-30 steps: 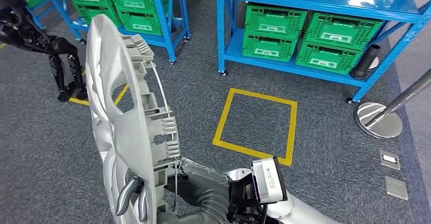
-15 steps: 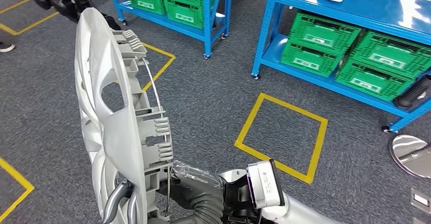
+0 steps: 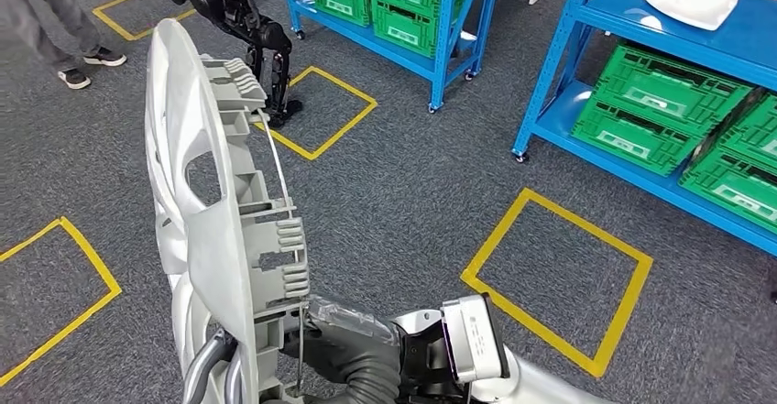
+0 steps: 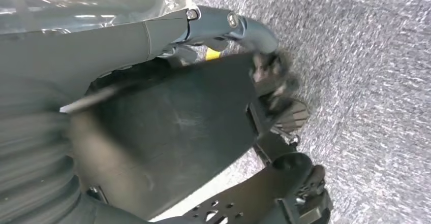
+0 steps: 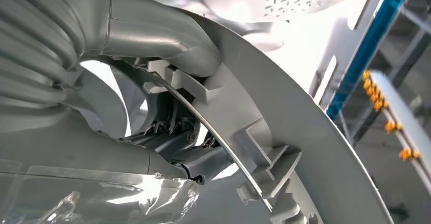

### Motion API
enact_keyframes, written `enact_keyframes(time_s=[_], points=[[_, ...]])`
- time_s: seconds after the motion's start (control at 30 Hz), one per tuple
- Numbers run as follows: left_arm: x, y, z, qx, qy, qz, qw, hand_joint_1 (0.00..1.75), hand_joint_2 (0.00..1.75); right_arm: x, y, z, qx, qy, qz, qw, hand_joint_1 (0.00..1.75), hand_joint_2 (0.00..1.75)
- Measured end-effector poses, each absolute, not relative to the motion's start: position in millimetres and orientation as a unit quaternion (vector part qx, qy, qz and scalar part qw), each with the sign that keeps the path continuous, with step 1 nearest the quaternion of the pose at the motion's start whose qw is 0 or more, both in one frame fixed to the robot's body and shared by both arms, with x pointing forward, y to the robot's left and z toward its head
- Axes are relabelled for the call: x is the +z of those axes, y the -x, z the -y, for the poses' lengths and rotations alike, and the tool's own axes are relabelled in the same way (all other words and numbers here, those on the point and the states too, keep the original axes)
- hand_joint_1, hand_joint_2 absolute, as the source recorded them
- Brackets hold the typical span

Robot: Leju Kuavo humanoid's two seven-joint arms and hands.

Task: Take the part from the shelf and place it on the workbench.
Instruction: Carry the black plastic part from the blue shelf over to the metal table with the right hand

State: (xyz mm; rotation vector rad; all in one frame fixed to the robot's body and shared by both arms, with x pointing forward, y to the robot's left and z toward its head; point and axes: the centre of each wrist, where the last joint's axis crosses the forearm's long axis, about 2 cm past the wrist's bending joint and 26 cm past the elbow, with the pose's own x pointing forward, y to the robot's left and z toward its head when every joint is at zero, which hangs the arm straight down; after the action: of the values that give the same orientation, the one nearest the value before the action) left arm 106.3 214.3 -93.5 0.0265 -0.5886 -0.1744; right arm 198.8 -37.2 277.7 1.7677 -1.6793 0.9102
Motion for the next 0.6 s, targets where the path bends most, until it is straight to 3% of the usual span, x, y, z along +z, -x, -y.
enact_keyframes(time_s=[0.6], points=[[-94.5,-102.8,-215.7,-0.081,-0.016,0.285,0.955,0.00,1.75,274.1,-198.3,38.7,0.339,-0.651,0.622,0.272,1.75,1.75]])
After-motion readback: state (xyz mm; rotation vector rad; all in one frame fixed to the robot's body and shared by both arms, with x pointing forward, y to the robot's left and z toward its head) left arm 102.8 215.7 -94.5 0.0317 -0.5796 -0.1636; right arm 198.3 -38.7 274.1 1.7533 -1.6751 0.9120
